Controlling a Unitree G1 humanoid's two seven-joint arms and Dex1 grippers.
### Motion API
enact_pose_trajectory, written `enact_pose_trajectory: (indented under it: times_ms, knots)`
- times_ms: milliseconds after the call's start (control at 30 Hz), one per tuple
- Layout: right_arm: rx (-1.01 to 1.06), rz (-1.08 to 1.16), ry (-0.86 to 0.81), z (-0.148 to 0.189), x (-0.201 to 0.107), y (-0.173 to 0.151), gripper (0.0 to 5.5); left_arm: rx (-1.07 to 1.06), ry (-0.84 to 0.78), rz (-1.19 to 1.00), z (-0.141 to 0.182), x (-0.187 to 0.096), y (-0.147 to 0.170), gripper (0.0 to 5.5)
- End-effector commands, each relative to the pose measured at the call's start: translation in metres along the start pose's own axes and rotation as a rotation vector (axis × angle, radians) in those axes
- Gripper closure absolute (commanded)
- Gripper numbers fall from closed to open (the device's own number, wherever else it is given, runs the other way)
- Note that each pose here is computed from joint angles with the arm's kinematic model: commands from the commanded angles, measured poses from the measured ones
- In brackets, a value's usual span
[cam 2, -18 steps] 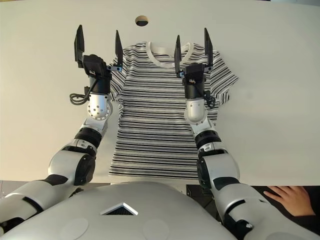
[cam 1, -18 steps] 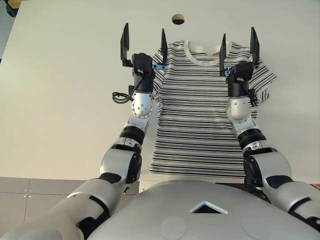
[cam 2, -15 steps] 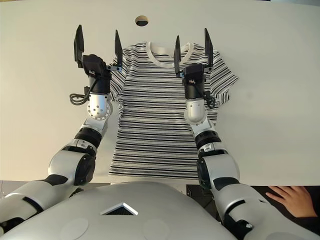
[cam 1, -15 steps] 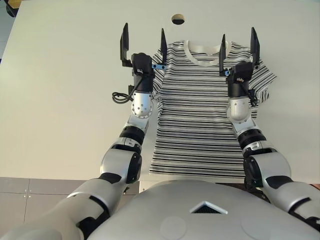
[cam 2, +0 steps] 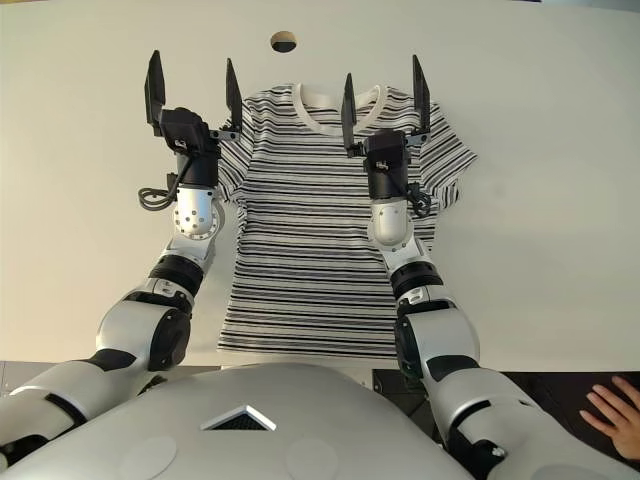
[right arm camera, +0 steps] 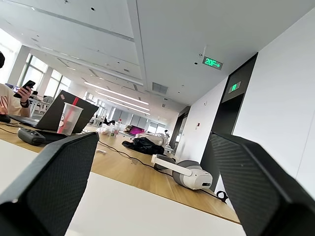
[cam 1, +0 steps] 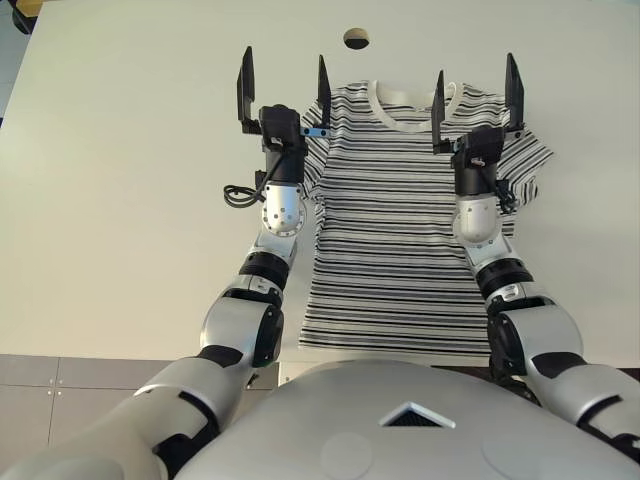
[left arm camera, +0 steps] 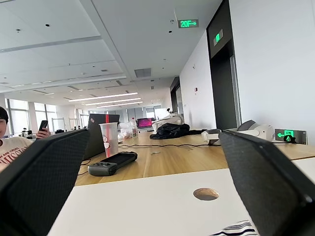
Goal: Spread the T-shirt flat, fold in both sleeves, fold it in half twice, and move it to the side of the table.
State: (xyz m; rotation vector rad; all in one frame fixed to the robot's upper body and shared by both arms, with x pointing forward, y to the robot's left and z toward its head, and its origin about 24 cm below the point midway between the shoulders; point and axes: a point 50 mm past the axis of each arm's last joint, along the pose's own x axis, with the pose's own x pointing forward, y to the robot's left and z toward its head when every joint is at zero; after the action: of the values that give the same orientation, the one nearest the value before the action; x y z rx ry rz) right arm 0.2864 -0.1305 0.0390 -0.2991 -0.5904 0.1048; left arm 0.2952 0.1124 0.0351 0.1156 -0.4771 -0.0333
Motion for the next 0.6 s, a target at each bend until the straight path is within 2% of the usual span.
enact_pose_trajectory:
  times_ms: [33, 600]
  knots:
    - [-0.008, -0.005, 0.01, -0.002, 0.001, -0.0007, 1.32, 0.002, 0.028, 0.001, -0.0039, -0.0002, 0.0032, 0.64]
    - [-0.001, 0.001, 0.034, -0.0056, 0.0063, 0.0034, 1.32, 0.012, 0.048, 0.016, -0.0077, 0.0005, 0.0082, 0.64]
